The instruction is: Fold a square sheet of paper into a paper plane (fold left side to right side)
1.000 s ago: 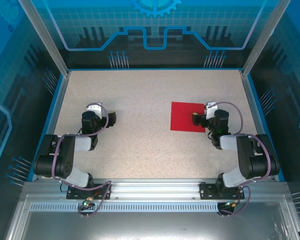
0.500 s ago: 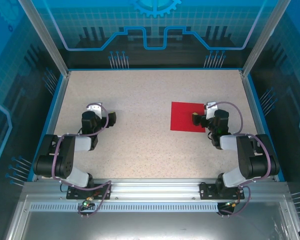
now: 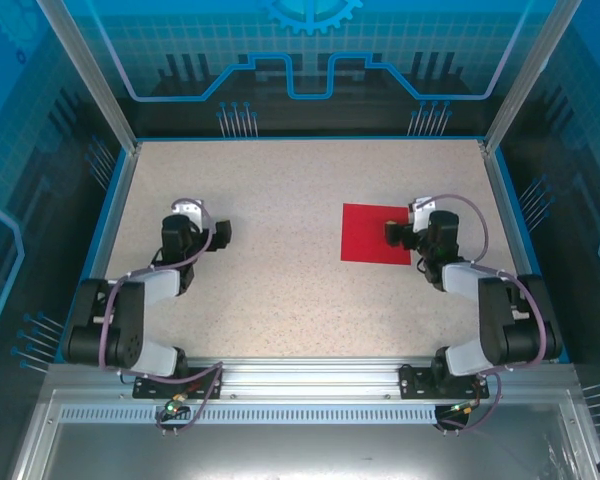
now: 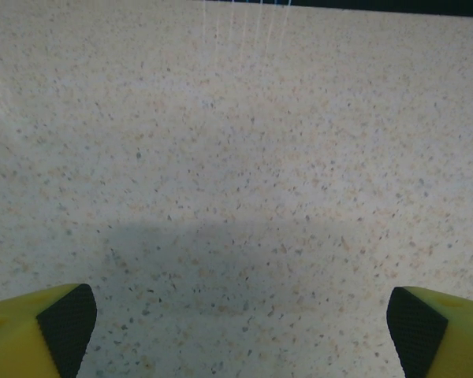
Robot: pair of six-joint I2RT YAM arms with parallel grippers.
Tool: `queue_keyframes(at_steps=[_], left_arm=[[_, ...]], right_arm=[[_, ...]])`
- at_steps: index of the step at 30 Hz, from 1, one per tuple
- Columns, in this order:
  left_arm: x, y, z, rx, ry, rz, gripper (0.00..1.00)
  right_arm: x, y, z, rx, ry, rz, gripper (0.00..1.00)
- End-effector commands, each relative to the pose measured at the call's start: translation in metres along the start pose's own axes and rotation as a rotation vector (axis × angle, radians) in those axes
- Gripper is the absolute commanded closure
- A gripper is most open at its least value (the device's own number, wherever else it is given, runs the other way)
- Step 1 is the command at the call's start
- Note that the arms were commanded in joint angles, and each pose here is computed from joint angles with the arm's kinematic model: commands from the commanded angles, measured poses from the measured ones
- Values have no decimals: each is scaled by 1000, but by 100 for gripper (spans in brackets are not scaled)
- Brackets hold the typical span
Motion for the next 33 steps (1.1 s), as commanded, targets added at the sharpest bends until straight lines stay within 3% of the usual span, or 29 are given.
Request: queue_keyframes(at_steps=[1, 5, 8, 15, 25, 33], left_arm=[[23, 28, -8, 41, 39, 7, 1], [52, 43, -16, 218, 57, 79, 1], [65, 41, -27, 373, 16, 198, 1], [75, 17, -55, 592, -131, 415, 1], [87, 10, -59, 601, -144, 438, 1], [88, 8, -58, 590, -129, 446, 1]], right_arm=[[21, 27, -2, -68, 2, 57, 1], [40, 40, 25, -93, 41, 116, 1], [42, 37, 50, -53, 29, 207, 1], [-1, 14, 83, -86, -28, 438, 1], [-64, -16, 97, -128, -87, 627, 1], [-54, -47, 118, -68, -131, 765, 1]])
Point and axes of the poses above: each hand's point on the last joint's axis, 136 mm out from that joint toward the fingers, its own x axis back along the fingers, its own z axis along the line the jaws close on, y = z × x, the point moved 4 cm from there along x, back along the fingers, and after that the axes turned 5 degrees about x, right-handed, at the moved point
